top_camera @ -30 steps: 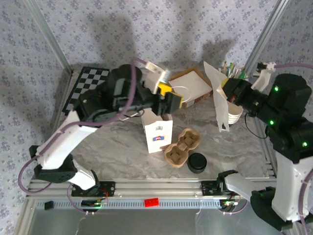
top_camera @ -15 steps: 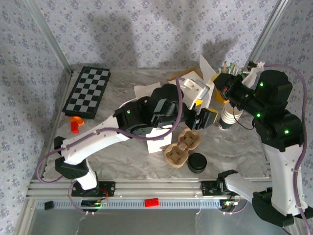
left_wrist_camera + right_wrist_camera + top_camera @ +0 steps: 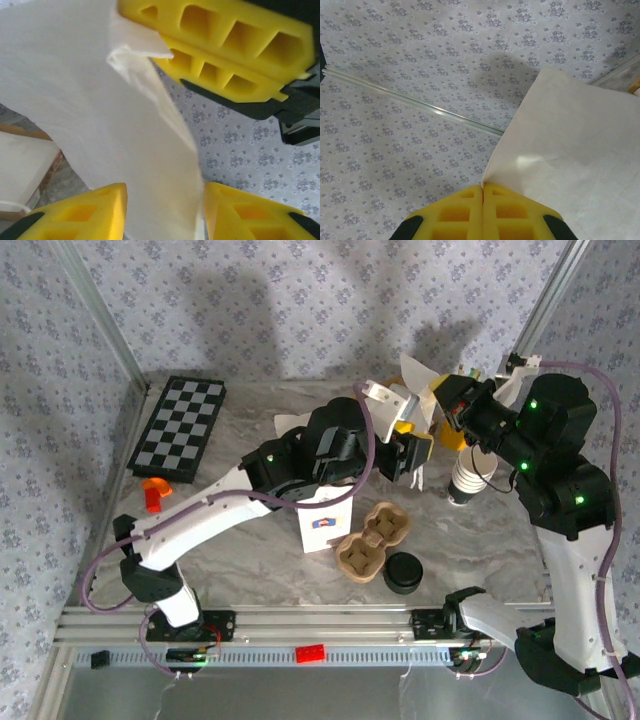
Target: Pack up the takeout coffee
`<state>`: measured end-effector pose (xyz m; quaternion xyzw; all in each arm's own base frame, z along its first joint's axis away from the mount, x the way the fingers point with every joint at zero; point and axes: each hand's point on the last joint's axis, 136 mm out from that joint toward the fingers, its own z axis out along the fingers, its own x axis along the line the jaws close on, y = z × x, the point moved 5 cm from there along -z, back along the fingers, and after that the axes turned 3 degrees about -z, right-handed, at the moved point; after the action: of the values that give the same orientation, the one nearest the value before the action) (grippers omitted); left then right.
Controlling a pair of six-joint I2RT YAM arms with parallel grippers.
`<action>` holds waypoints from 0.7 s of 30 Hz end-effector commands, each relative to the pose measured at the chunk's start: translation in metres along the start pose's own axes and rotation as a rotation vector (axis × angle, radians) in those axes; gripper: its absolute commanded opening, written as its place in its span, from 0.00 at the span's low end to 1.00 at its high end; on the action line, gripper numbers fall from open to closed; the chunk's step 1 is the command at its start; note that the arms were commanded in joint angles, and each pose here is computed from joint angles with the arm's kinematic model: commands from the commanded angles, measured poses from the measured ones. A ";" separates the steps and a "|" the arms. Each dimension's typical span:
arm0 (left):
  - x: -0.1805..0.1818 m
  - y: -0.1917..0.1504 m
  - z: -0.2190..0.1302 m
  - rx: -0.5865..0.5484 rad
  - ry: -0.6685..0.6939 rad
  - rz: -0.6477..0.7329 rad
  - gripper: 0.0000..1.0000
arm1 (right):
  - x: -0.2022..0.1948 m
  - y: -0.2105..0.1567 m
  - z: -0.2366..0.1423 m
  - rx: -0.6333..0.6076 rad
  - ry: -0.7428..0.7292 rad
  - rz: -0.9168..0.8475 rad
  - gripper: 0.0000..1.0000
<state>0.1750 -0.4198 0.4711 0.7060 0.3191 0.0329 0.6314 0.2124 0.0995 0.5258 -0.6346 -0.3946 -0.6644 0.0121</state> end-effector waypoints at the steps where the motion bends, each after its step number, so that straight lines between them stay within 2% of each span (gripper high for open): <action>1: -0.013 0.007 0.011 -0.010 -0.084 0.001 0.43 | 0.016 0.007 -0.011 -0.042 0.056 -0.006 0.00; 5: -0.009 0.007 0.022 -0.013 -0.049 -0.008 0.43 | 0.015 0.006 -0.010 -0.040 0.064 0.002 0.00; 7: -0.004 0.008 0.026 -0.020 -0.020 -0.021 0.39 | 0.016 0.006 -0.011 -0.042 0.069 0.010 0.00; 10: -0.003 0.013 0.025 -0.036 -0.009 -0.024 0.29 | 0.015 0.005 -0.014 -0.041 0.065 0.008 0.00; 16: -0.001 0.017 0.015 -0.027 -0.007 -0.021 0.01 | 0.012 0.006 -0.014 -0.038 0.059 -0.002 0.00; 19: 0.005 0.021 0.003 0.006 0.004 -0.026 0.00 | 0.011 0.007 -0.015 -0.044 0.060 -0.013 0.00; 21: 0.010 0.023 -0.007 0.033 0.011 -0.031 0.00 | 0.011 0.008 -0.017 -0.047 0.060 -0.021 0.09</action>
<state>0.1923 -0.4383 0.4615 0.7185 0.3330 0.0264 0.6100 0.2077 0.0917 0.5327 -0.6302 -0.3802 -0.6770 0.0067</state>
